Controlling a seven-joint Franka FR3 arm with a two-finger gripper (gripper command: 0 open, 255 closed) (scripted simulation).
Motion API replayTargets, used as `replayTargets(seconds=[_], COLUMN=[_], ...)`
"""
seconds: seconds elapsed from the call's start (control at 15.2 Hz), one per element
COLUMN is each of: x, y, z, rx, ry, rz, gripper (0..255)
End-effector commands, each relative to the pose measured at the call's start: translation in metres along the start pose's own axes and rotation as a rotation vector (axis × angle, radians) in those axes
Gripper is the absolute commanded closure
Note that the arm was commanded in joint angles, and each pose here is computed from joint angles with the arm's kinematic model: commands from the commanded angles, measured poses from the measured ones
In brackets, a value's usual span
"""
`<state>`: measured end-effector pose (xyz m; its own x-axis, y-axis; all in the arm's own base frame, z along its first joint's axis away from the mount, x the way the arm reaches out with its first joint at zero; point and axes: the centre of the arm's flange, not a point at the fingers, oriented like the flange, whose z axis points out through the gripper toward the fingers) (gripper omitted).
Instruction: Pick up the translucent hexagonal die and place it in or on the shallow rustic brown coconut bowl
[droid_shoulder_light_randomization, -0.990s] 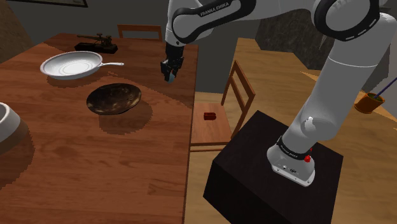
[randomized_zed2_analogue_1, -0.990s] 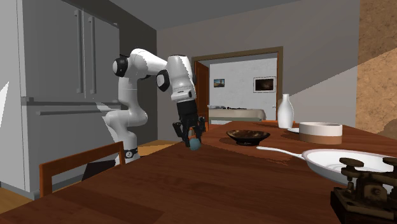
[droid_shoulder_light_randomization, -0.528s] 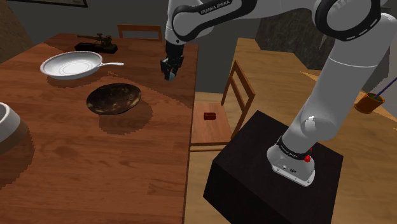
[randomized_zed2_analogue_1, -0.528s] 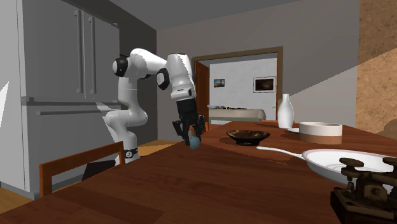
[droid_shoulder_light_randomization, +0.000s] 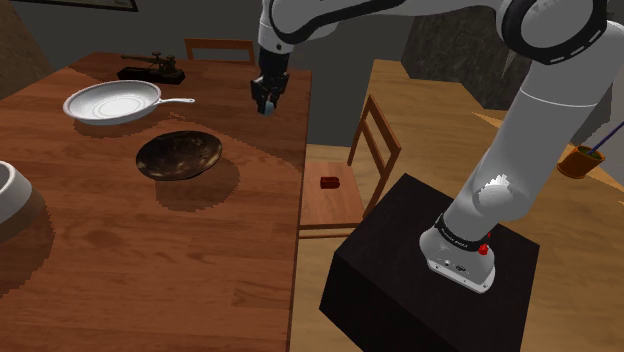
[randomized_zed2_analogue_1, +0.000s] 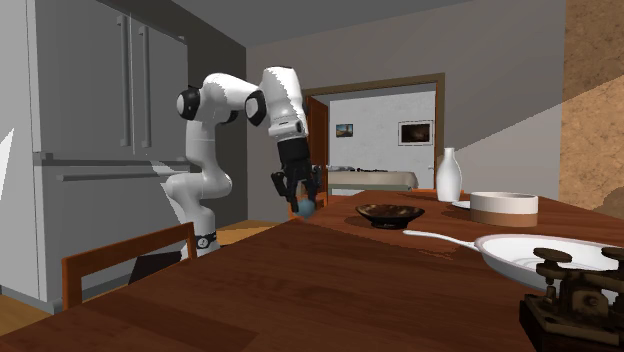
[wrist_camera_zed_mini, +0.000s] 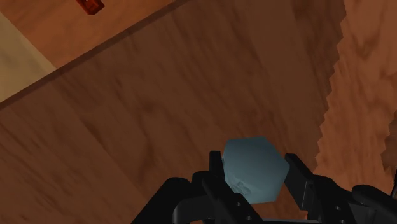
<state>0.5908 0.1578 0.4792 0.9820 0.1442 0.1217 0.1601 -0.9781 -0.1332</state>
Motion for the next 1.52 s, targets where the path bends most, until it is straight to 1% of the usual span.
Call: replayTargets(seconds=[0.0, 0.79, 1.45], x=[0.001, 0.008, 0.036], y=[-0.002, -0.01, -0.138], z=[-0.01, -0.071, -0.054], rx=[0.0, 0.0, 0.0], ry=[0.0, 0.0, 0.0], rz=[0.0, 0.0, 0.0], gripper=[255, 255, 255])
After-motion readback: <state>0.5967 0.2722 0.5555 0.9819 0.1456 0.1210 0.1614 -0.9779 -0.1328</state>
